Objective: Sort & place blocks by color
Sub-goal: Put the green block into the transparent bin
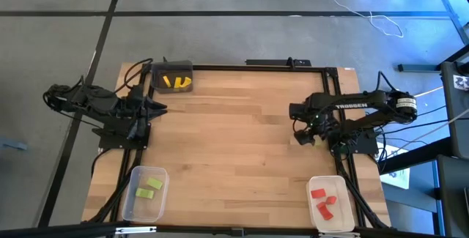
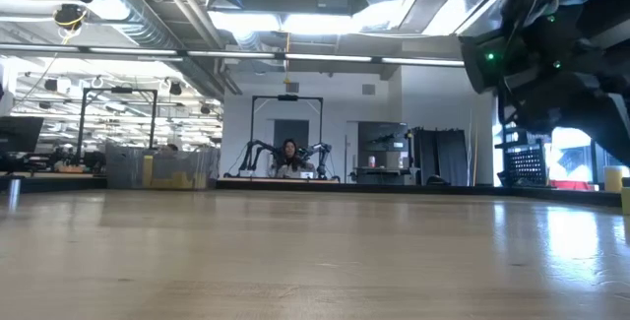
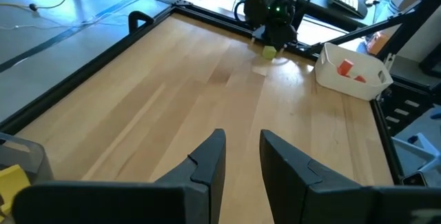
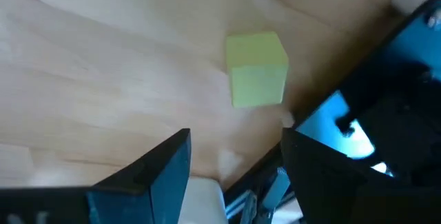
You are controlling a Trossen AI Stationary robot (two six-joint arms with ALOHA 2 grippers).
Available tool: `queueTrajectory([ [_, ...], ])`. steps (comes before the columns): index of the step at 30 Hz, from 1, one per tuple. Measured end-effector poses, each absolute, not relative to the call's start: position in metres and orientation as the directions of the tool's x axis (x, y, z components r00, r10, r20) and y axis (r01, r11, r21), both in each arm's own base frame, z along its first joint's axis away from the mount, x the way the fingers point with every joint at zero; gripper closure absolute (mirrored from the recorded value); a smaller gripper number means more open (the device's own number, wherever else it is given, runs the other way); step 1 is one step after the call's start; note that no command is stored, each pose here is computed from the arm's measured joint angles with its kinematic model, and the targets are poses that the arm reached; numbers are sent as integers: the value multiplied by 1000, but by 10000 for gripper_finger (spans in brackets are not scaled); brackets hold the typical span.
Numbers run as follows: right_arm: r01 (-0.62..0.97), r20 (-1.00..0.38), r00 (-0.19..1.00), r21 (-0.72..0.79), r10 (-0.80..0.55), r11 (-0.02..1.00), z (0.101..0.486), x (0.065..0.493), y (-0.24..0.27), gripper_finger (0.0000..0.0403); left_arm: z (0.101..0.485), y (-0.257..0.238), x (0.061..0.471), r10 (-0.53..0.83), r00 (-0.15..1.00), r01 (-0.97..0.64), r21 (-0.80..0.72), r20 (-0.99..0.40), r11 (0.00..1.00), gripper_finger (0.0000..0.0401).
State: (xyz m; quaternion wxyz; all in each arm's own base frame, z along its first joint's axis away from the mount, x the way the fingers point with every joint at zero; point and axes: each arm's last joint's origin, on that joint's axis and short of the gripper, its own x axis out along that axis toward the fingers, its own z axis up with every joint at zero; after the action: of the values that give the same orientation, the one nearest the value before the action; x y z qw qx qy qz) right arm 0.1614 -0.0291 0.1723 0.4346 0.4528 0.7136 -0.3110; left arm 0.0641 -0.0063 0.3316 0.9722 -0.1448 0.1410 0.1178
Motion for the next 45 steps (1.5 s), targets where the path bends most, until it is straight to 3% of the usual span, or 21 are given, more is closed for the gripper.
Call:
queueTrajectory([
  [4, 914, -916, -195, -40, 350, 403, 171, 164, -30, 177, 332, -6, 64, 188, 935, -268, -254, -300, 929, 320],
  [11, 953, -911, -183, -73, 370, 293, 165, 162, -29, 177, 334, -7, 65, 187, 941, -263, -264, -283, 928, 320],
  [19, 957, -934, -198, -119, 296, 265, 164, 163, -31, 177, 335, -7, 65, 185, 943, -261, -268, -278, 928, 320],
  [26, 973, -903, -228, -195, 364, 126, 154, 168, -31, 177, 335, -7, 65, 184, 943, -260, -268, -277, 928, 320],
  [38, 950, -873, -306, -256, 380, 176, 131, 181, -34, 177, 335, -7, 65, 183, 943, -259, -269, -277, 928, 320],
  [45, 962, -898, -247, -182, 363, 205, 139, 194, -37, 177, 335, -7, 65, 182, 943, -258, -266, -277, 929, 320],
])
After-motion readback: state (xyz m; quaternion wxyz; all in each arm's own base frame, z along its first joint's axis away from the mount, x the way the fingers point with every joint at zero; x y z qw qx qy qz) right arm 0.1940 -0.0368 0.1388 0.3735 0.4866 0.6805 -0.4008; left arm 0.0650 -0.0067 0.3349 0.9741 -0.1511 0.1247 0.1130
